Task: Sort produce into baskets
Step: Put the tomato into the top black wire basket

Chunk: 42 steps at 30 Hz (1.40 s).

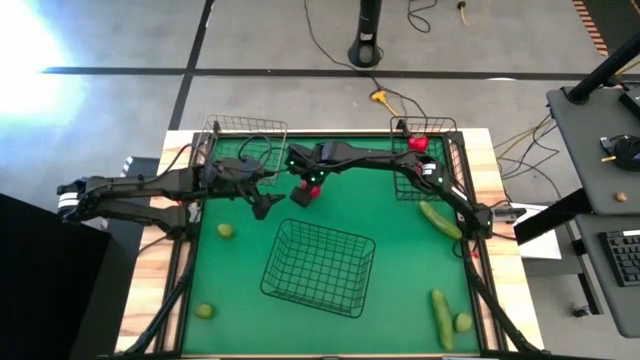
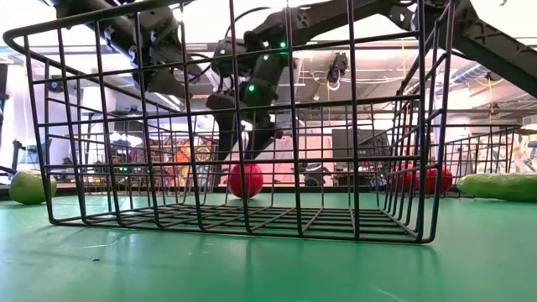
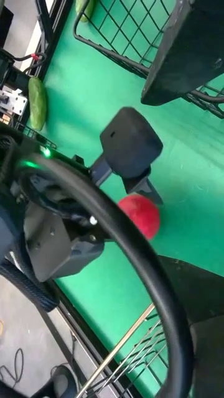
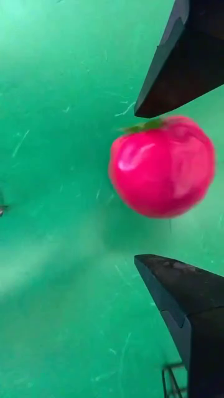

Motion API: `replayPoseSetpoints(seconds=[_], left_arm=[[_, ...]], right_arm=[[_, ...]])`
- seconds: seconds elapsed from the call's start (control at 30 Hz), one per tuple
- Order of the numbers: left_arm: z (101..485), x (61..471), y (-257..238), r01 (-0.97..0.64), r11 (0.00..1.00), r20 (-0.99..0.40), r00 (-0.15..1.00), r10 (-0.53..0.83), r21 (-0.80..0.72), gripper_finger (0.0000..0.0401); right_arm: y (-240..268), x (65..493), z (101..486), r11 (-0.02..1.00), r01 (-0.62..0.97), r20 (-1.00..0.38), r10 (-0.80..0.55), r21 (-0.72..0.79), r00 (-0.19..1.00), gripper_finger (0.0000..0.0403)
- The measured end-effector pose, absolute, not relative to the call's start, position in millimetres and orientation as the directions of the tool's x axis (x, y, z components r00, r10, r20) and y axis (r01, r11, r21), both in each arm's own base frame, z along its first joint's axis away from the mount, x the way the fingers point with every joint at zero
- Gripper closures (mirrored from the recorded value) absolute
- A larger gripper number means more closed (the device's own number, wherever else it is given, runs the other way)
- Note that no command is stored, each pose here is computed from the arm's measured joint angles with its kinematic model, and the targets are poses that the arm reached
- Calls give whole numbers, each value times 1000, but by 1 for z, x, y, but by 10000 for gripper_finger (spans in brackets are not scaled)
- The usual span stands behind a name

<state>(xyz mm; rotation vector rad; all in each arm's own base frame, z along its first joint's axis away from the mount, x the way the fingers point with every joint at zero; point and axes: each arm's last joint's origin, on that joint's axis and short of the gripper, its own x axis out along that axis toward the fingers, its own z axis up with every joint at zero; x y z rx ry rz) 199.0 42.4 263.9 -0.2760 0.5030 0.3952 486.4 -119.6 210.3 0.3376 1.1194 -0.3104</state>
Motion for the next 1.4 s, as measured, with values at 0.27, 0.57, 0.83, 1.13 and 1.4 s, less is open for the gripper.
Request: replayPoseSetpoints(seconds=[0.27, 0.57, 0.83, 1.13, 1.4], left_arm=[[264, 199, 42, -432, 888, -518, 802, 297, -160, 5], [264, 199, 42, -432, 887, -518, 802, 296, -161, 5], [264, 199, 42, -432, 887, -519, 802, 297, -161, 5], [263, 199, 42, -433, 887, -520, 801, 297, -160, 5], [263, 198, 42, -434, 887, -528, 796, 296, -159, 5]], right_arm=[[-107, 485, 217, 916, 387, -916, -60, 107, 397, 35], [-98, 480, 215, 905, 411, -942, -33, 113, 333, 35], [-90, 480, 220, 912, 390, -943, -10, 128, 334, 35], [-105, 476, 222, 945, 315, -946, -17, 90, 322, 35], [-107, 474, 208, 962, 258, -954, 10, 91, 299, 35]])
